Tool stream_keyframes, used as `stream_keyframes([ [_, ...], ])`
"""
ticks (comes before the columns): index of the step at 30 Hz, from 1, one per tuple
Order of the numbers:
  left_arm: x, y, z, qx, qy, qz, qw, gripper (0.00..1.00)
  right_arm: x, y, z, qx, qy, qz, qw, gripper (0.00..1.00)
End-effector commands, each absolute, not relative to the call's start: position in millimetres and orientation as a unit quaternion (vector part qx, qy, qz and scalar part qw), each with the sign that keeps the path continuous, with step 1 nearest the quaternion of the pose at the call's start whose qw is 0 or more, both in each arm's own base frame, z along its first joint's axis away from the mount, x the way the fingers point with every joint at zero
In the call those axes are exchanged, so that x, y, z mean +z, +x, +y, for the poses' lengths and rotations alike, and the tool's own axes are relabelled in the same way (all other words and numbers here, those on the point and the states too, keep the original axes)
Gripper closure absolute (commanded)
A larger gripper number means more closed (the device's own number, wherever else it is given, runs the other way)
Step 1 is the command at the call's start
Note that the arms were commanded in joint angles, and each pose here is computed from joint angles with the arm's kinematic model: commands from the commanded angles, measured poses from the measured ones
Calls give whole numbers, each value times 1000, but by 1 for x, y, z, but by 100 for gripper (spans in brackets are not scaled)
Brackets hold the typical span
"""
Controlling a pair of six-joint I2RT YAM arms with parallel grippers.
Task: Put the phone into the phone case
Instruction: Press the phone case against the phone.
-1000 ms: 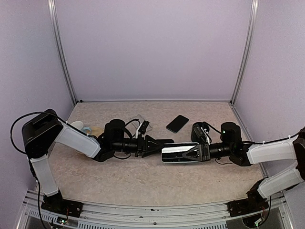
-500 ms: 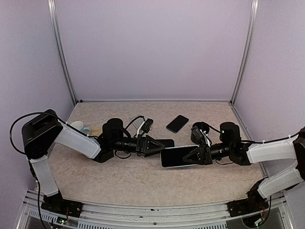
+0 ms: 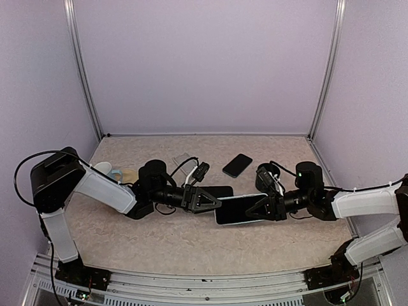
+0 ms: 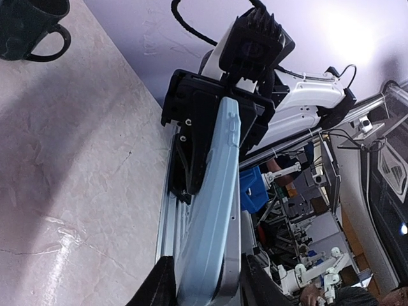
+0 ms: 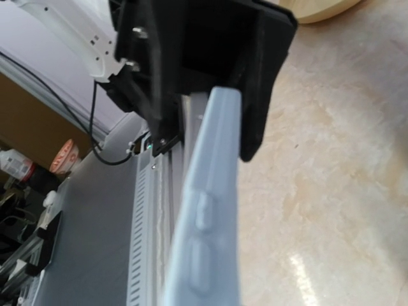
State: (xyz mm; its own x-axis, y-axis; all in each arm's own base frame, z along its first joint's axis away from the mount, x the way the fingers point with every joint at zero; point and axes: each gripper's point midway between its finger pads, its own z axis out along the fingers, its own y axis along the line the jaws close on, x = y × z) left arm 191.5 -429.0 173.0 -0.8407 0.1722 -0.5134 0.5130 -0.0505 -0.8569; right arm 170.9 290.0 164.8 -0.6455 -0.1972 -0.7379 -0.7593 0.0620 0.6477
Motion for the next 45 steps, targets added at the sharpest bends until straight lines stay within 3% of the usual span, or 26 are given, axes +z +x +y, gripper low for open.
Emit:
stream_keyframes([
  [1,185,179,-435,-693,289,648,128,71,187,177,292,591,-368,662,277,98],
  [10,185,181,-434,-692,288,649,132,100,177,183,292,574,-361,682,273,98],
  [18,174,194,-437,-629,303,692,183,100,169,191,291,553,-350,707,269,88],
  [23,182,196,-435,-609,322,694,210,100,171,195,290,541,-348,716,272,60],
  [27,182,194,-433,-601,333,695,213,100,182,191,291,553,-354,701,277,56],
  [38,184,201,-423,-587,328,704,228,100,189,177,293,587,-366,675,255,76],
  [45,189,204,-418,-581,331,705,236,100,191,169,294,613,-367,660,234,100],
])
